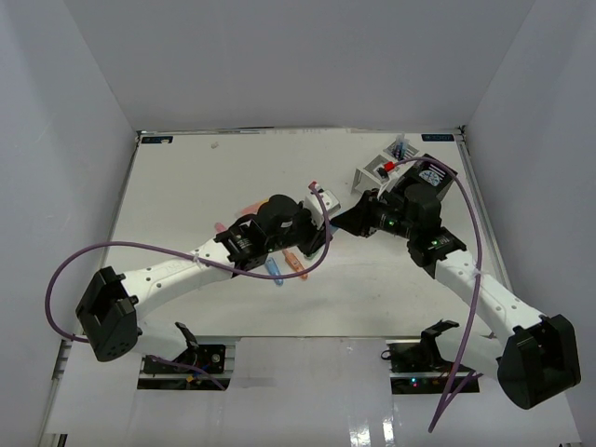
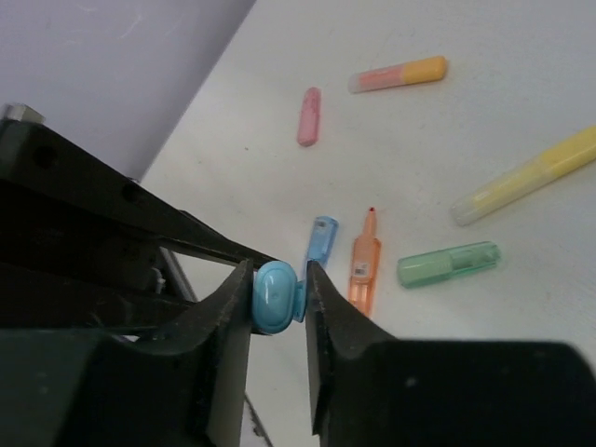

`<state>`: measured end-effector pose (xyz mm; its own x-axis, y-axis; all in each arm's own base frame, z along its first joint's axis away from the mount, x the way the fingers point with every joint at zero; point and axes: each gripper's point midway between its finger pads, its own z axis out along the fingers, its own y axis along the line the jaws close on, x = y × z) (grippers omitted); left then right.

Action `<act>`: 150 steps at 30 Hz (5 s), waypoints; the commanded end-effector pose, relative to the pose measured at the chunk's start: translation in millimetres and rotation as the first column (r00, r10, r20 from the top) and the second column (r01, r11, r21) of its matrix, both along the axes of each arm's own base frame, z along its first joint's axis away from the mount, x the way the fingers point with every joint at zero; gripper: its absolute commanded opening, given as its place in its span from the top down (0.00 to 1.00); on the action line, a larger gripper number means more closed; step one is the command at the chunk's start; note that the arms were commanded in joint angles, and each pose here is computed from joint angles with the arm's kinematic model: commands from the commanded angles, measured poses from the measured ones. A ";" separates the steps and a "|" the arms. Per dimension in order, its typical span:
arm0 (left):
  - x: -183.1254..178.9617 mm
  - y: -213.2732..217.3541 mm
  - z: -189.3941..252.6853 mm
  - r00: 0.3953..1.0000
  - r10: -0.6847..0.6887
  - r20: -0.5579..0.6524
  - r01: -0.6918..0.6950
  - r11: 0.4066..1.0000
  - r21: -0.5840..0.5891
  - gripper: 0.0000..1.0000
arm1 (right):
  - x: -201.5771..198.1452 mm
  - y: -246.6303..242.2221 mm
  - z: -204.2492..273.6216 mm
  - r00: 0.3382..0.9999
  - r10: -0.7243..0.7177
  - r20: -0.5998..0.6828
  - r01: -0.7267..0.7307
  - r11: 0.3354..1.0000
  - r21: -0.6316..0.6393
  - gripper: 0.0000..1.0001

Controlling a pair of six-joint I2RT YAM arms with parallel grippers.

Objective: Sort the stationery into containers
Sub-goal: Place the stationery in the storage box, then pick up the stationery from the center of the board.

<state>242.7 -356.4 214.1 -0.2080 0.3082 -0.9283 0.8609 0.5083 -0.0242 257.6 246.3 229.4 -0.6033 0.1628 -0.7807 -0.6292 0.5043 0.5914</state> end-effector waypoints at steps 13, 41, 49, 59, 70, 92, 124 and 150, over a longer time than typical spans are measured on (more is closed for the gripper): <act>51.6 44.3 -2.4 0.933 0.359 -0.035 -0.356 0.932 0.066 0.08 | 92.8 -121.8 64.7 0.774 -0.538 0.332 0.627 0.721 -0.294 0.92; 101.0 93.7 -28.1 0.849 0.448 -0.279 -0.444 0.892 0.081 0.04 | 241.8 -274.2 -20.3 0.489 -0.815 0.311 0.799 0.275 -0.535 0.77; 97.1 78.3 -56.9 0.834 0.405 -0.373 -0.394 0.913 0.109 0.02 | 233.1 -270.7 -12.4 0.506 -0.810 0.298 0.792 0.299 -0.532 0.41; 94.8 70.7 -71.8 0.824 0.383 -0.418 -0.369 0.922 0.116 0.02 | 227.0 -269.9 -19.4 0.528 -0.796 0.296 0.774 0.307 -0.554 0.48; 96.0 72.2 -61.0 0.836 0.381 -0.395 -0.374 0.922 0.098 0.02 | 217.0 -264.7 24.0 0.509 -0.787 0.349 0.821 0.321 -0.472 0.92; 94.1 72.6 -57.1 0.841 0.376 -0.389 -0.371 0.924 0.091 0.02 | 146.1 -207.8 -17.1 0.654 -0.714 0.252 0.698 0.441 -0.564 0.92; 144.6 3.4 -123.1 0.790 0.418 -0.448 -0.371 0.908 0.193 0.03 | 44.8 -185.6 10.5 0.702 -0.636 0.321 0.711 0.651 -0.266 0.10; 154.8 8.1 -143.6 0.841 0.477 -0.254 -0.390 0.861 0.328 1.00 | 14.8 -137.4 -4.6 0.857 -0.434 0.279 0.493 0.848 -0.193 0.10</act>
